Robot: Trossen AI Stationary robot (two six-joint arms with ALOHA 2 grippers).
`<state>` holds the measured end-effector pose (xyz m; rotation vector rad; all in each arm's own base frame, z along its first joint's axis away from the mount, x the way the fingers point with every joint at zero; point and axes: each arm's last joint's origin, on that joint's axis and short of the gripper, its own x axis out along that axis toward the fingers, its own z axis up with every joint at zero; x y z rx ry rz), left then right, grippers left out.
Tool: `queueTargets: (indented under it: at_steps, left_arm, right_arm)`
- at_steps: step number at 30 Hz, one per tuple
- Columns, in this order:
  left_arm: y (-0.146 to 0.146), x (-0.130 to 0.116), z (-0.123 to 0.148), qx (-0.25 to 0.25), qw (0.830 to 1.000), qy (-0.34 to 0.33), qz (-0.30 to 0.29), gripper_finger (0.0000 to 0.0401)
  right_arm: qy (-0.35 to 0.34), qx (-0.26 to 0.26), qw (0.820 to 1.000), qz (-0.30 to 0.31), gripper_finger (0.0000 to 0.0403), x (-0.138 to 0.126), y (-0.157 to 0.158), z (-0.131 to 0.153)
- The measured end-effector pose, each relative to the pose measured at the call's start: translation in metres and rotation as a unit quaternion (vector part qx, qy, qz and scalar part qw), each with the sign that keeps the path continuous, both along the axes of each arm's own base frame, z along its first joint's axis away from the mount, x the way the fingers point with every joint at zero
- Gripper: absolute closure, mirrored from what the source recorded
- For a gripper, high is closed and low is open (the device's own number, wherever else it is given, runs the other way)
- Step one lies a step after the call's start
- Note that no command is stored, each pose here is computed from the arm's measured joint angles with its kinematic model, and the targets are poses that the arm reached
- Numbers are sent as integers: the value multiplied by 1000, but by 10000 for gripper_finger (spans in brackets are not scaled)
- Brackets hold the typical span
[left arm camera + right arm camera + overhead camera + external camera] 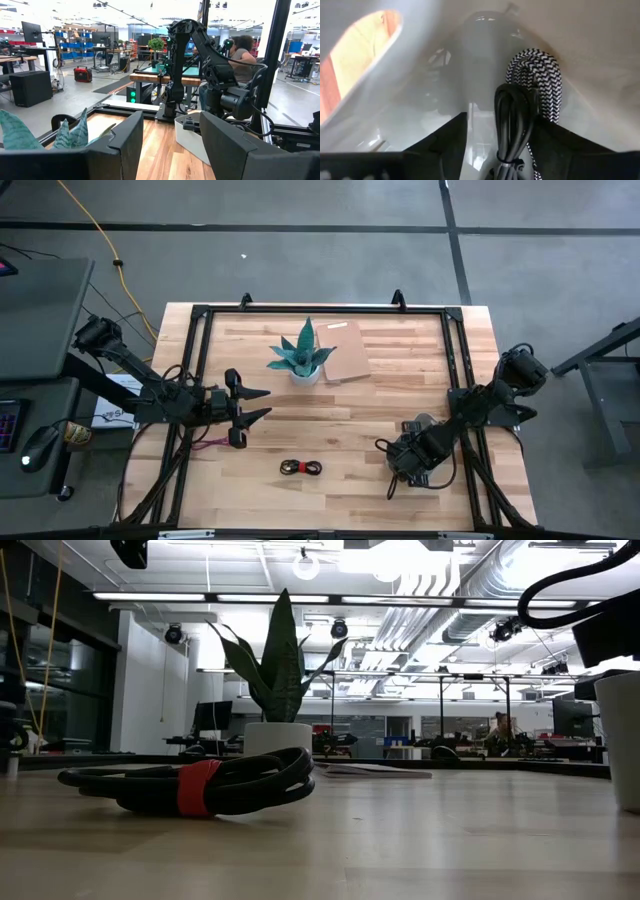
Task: Pick and place USB-C Cables
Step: Put the top black charger cable into the white bin
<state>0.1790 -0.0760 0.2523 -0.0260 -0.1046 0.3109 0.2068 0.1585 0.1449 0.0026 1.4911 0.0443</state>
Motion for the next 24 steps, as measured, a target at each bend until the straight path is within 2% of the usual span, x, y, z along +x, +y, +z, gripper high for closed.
queueTargets:
  at_steps: [24]
  left_arm:
    - [0,0,0,0,1000,0,0,224]
  right_arm:
    - [1,0,1000,0,202,0,0,0]
